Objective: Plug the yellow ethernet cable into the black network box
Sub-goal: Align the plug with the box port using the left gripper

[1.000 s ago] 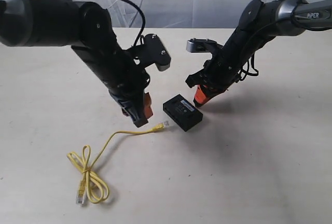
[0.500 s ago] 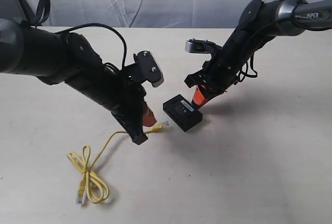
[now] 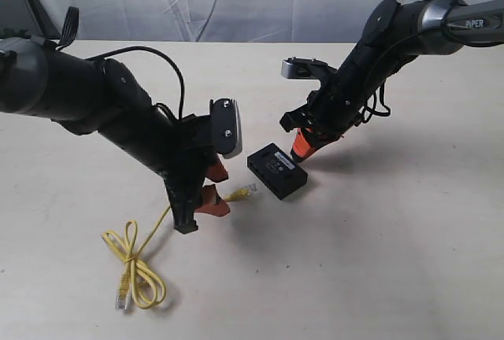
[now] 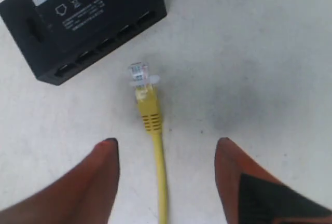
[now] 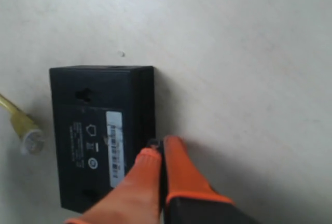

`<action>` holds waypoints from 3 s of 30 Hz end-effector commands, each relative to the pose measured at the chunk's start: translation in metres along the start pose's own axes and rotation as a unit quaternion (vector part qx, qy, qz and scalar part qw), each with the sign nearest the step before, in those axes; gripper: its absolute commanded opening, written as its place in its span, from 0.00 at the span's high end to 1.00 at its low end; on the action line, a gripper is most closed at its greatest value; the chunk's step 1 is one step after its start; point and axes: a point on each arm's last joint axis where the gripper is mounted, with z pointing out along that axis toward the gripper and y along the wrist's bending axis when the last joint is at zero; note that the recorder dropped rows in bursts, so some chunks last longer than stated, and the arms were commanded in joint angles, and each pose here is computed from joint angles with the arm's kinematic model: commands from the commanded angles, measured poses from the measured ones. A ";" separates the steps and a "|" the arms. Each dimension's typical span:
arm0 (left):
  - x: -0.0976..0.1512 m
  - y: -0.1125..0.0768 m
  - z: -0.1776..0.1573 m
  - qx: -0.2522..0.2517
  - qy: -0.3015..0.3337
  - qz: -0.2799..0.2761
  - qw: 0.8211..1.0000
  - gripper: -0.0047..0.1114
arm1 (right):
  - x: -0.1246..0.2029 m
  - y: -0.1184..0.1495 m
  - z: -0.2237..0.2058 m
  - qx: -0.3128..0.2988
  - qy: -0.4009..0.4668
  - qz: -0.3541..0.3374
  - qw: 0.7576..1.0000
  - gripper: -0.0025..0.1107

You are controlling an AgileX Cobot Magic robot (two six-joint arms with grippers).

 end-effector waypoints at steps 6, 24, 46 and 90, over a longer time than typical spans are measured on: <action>-0.005 0.008 0.012 0.027 -0.051 0.018 0.998 0.50 | -0.002 0.000 -0.004 0.003 -0.010 -0.006 1.000 0.99; -0.002 0.017 0.030 0.039 -0.041 0.021 0.998 0.50 | -0.002 0.000 -0.004 0.005 -0.010 -0.008 1.000 0.99; -0.006 0.029 0.016 -0.060 0.079 -0.086 0.991 0.96 | -0.002 0.000 -0.004 0.005 -0.010 -0.008 1.000 0.99; -0.035 0.002 0.046 -0.121 0.092 -0.176 0.973 0.96 | 0.005 0.001 -0.004 -0.001 0.031 0.056 0.998 0.99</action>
